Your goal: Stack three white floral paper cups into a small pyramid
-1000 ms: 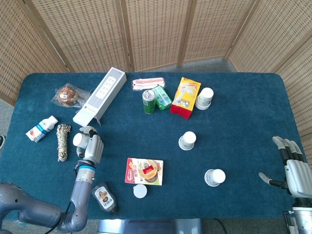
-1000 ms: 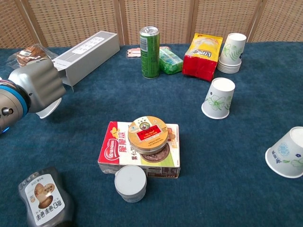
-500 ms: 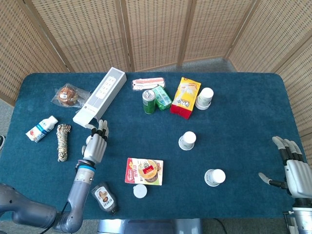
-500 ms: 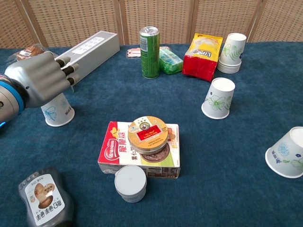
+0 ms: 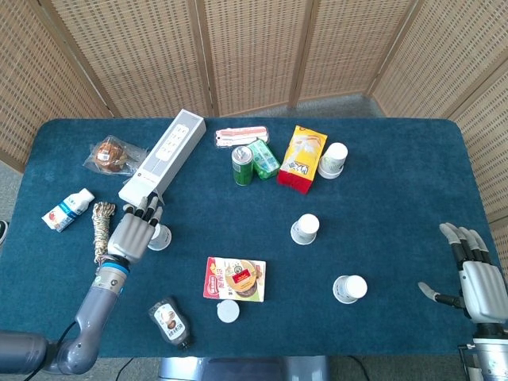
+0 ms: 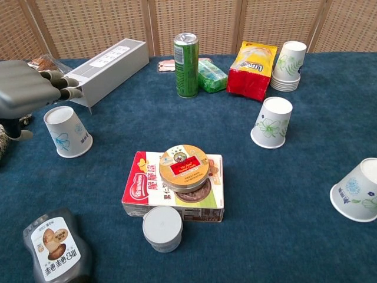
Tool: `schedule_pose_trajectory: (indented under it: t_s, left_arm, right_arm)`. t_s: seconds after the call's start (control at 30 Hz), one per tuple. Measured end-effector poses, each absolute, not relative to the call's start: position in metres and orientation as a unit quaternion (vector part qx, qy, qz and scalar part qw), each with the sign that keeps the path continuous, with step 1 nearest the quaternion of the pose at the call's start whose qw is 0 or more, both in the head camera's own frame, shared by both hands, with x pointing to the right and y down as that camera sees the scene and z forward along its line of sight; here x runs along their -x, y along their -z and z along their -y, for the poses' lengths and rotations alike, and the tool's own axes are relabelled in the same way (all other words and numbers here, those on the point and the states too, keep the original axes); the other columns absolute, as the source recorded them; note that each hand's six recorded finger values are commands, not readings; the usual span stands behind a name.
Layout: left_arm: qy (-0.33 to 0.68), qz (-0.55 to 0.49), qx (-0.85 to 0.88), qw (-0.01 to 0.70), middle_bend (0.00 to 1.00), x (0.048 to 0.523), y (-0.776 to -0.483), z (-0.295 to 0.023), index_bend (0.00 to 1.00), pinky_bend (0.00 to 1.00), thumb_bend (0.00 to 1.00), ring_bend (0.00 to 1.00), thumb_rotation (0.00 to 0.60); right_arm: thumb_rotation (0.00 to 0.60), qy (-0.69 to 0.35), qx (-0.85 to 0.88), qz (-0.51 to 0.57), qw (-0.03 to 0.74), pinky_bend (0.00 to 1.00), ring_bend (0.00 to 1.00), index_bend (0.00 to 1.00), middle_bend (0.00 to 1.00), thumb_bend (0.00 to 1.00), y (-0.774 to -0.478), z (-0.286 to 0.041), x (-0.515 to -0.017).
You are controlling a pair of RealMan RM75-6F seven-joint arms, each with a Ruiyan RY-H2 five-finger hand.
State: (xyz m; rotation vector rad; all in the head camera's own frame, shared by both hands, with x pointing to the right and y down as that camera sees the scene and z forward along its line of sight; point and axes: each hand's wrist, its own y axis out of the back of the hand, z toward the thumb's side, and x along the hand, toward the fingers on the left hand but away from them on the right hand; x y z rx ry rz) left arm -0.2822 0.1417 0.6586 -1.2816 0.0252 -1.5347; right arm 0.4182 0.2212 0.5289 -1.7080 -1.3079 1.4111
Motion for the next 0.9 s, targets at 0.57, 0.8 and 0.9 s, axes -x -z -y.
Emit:
schedule_pose_trajectory:
  t_s: [0.57,0.8,0.9]
  left_arm:
    - [0.604,-0.049,0.605,0.516,0.2,0.28,-0.676,-0.145,0.11,0.43,0.33,0.21,0.6]
    - [0.598,-0.067,0.602,0.526,0.38,0.275,-0.678,-0.144,0.3,0.54,0.33,0.38,0.6]
    - [0.6,-0.072,0.599,0.526,0.41,0.276,-0.679,-0.144,0.33,0.55,0.33,0.41,0.6]
  right_arm:
    - [0.6,-0.527,0.637,0.49,0.277,0.0,0.0,0.0,0.0,0.12,-0.53,-0.221,-0.42]
    - [0.6,-0.525,0.637,0.494,0.274,0.0,0.0,0.0,0.0,0.12,-0.529,-0.22,-0.421]
    - [0.6,-0.525,0.637,0.494,0.274,0.0,0.0,0.0,0.0,0.12,-0.529,-0.22,-0.421]
